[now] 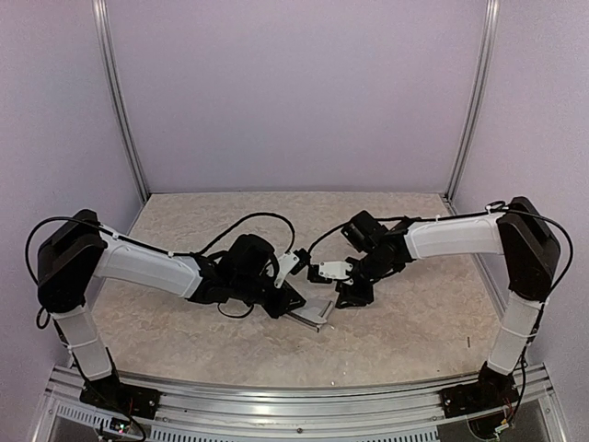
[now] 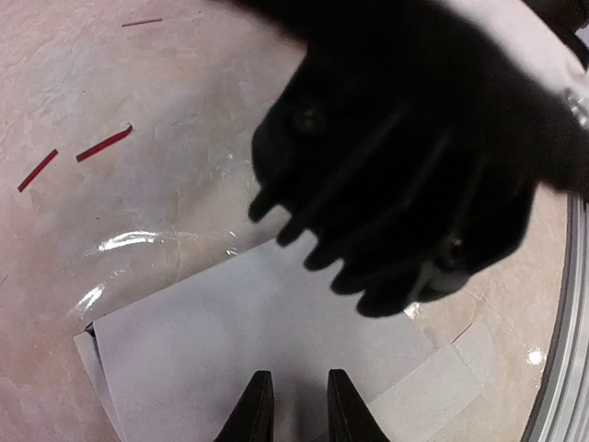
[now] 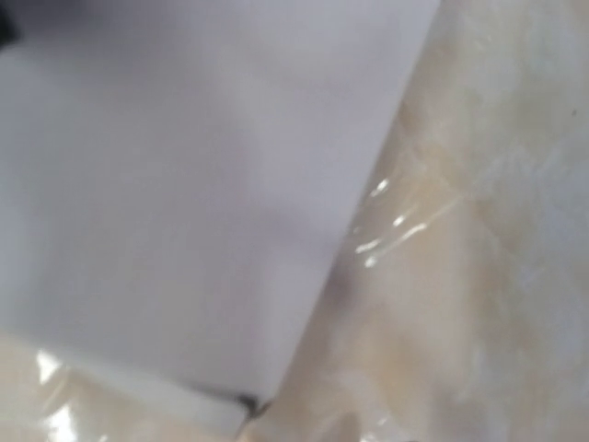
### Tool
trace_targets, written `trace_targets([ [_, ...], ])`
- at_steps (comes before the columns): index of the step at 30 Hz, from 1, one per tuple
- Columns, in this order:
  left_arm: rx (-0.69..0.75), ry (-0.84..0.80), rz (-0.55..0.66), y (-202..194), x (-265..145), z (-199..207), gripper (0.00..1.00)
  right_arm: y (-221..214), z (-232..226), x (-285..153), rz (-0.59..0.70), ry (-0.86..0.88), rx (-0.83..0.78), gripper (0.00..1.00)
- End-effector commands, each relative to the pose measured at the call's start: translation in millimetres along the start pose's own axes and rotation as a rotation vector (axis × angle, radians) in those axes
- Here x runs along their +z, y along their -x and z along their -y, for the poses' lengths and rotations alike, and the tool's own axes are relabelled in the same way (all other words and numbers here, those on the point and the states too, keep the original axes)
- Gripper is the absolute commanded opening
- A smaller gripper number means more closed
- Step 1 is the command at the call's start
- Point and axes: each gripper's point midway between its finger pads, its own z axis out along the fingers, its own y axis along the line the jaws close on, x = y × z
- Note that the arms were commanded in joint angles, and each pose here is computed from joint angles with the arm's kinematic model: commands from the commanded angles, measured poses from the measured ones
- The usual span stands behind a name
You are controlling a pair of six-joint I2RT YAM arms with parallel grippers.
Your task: Fold the paper box
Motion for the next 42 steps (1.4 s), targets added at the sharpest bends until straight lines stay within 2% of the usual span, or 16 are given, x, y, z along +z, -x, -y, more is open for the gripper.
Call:
trace_targets([
  [1,-0.015,0.013,-0.078,-30.6,10.8,-1.8,0.21,3.7,-9.9,-15.3,0.032,0.000,-0.040,0.47],
  [6,-0.008,0.027,-0.102,-42.2,19.5,-7.6,0.19,23.1,-22.4,-41.2,0.174,0.046,-0.049,0.47],
  [10,-0.002,0.032,-0.122,-52.9,25.9,-10.6,0.18,41.4,-15.9,-73.3,0.300,-0.009,-0.045,0.47],
  [16,0.011,0.027,-0.131,-55.0,29.2,-11.1,0.18,44.4,-18.8,-93.4,0.337,-0.036,-0.056,0.47],
  [21,0.041,0.035,-0.090,-37.1,22.8,-10.1,0.19,49.1,-9.9,-111.9,0.386,-0.115,-0.051,0.46],
  [26,0.087,0.063,0.008,0.5,5.6,-9.6,0.20,47.3,33.1,-130.1,0.419,-0.225,0.050,0.47],
  [30,0.123,0.075,0.095,31.0,-7.4,-8.6,0.20,45.0,48.8,-138.4,0.479,-0.183,0.131,0.47],
  [36,0.122,0.084,0.129,47.6,-13.0,-9.4,0.21,33.5,40.6,-111.5,0.414,-0.115,0.092,0.47],
  [42,-0.009,0.178,0.088,26.1,-30.9,-25.4,0.28,18.9,24.4,-70.6,0.272,-0.072,0.006,0.48],
])
